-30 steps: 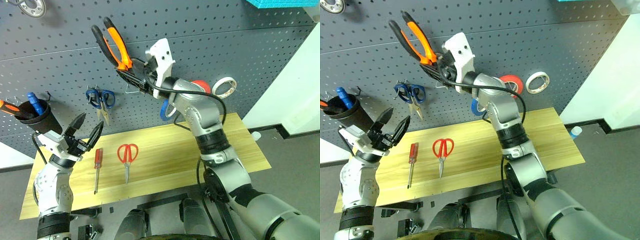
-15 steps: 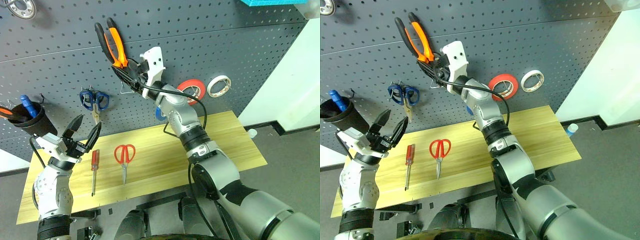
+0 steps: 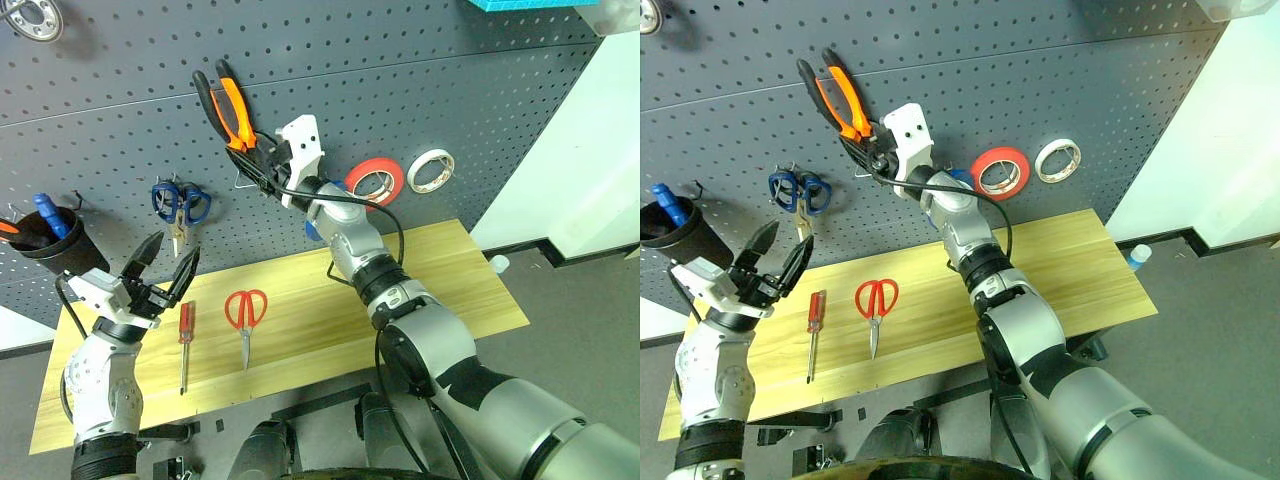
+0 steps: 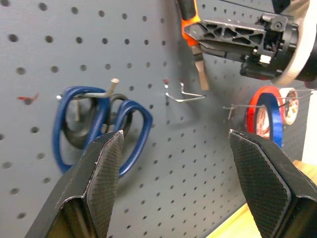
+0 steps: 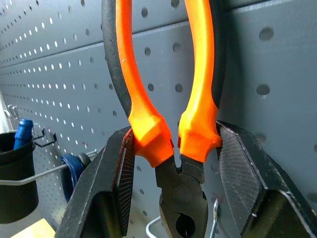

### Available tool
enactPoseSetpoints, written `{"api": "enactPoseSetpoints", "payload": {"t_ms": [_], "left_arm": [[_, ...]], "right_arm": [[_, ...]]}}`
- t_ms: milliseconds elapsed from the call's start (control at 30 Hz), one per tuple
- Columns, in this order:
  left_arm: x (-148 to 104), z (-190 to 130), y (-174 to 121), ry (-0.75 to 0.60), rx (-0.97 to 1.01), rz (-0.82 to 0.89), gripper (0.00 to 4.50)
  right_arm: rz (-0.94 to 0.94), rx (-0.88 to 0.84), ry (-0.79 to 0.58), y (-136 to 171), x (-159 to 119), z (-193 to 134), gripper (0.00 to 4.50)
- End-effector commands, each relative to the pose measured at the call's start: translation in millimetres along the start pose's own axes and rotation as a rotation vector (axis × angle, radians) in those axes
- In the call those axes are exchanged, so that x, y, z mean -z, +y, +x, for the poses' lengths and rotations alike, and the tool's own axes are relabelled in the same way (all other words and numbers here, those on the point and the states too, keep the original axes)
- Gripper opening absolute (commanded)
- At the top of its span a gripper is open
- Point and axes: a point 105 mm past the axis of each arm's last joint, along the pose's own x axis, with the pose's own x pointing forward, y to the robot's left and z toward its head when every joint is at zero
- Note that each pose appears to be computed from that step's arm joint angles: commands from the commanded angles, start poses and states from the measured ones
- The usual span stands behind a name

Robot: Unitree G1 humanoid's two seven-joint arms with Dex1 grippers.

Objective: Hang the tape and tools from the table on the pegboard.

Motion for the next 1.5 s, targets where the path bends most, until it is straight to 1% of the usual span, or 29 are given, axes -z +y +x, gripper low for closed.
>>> {"api": "enactPoseSetpoints", "payload": {"t_ms": [33, 233, 533, 1067, 1267, 1500], "left_arm": [[-16.1, -3.4, 4.6, -0.027, -0.007, 0.042, 3.55], [-22.3, -15.6, 2.2, -0.004, -0.01, 0.044, 3.55], [-30.1, -20.5, 2.5, 0.02, -0.012, 0.041, 3.55], [-31.8, -29.4, 2.9, 0.047, -0.033, 0.034, 3.55], [-30.5, -30.1, 2.7, 0.049, -0.039, 0.033, 3.55], [-29.9, -30.0, 3.9, 0.048, -0.04, 0.034, 3.55]], "right_arm": [[-0.015, -0.063, -0.122, 25.6, -31.7, 18.7, 2.09], [-0.014, -0.067, -0.159, 29.0, -36.1, 17.7, 2.09], [-0.002, -0.055, -0.177, 26.4, -36.7, 15.2, 2.09], [0.029, -0.047, -0.17, 28.5, -30.0, 15.6, 2.09], [0.03, -0.043, -0.148, 31.5, -23.1, 16.9, 2.09], [0.02, -0.035, -0.084, 30.8, -1.6, 10.1, 2.09]]}}
